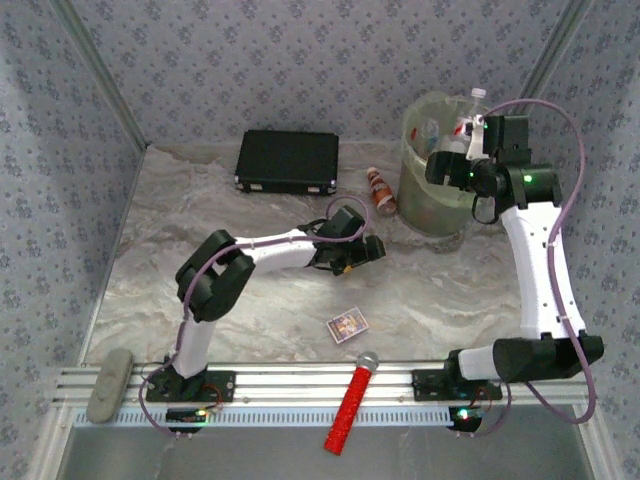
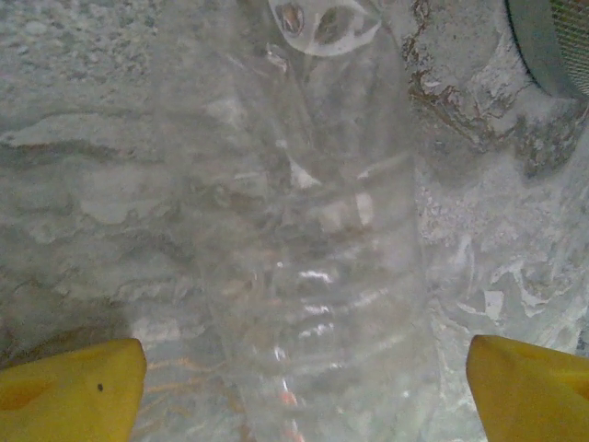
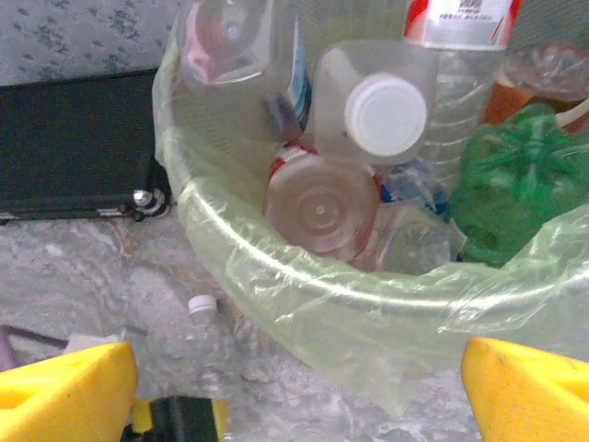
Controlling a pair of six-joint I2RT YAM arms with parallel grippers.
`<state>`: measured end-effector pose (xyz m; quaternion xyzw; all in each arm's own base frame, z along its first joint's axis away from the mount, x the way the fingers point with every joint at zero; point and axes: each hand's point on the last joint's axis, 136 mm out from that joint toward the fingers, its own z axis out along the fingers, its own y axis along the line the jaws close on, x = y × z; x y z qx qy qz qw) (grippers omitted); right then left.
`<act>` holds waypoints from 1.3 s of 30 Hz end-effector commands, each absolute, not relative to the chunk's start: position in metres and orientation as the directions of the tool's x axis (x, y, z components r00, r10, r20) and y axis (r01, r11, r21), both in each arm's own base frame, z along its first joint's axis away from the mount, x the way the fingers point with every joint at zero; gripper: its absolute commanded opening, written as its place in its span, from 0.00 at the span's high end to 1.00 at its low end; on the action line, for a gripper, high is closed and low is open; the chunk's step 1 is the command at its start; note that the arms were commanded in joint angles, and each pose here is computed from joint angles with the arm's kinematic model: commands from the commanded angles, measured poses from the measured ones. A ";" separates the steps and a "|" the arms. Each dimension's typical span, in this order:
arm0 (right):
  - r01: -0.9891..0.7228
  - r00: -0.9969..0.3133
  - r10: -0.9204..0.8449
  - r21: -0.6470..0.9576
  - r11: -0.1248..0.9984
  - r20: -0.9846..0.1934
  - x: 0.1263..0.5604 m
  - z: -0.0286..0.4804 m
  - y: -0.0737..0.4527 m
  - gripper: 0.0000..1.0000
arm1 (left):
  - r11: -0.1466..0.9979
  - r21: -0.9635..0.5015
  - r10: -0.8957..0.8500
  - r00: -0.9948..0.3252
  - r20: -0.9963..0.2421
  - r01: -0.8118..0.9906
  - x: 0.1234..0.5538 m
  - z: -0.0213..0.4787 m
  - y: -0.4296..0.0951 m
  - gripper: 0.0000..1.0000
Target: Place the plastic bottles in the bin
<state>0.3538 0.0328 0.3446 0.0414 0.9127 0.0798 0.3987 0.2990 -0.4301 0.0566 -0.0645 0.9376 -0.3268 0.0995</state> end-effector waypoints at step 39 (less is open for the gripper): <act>-0.322 -0.769 0.181 0.616 0.719 -0.613 0.338 0.340 0.149 0.06 | 0.291 -0.688 -0.052 -0.707 -0.706 0.665 0.280 0.256 -0.411 0.51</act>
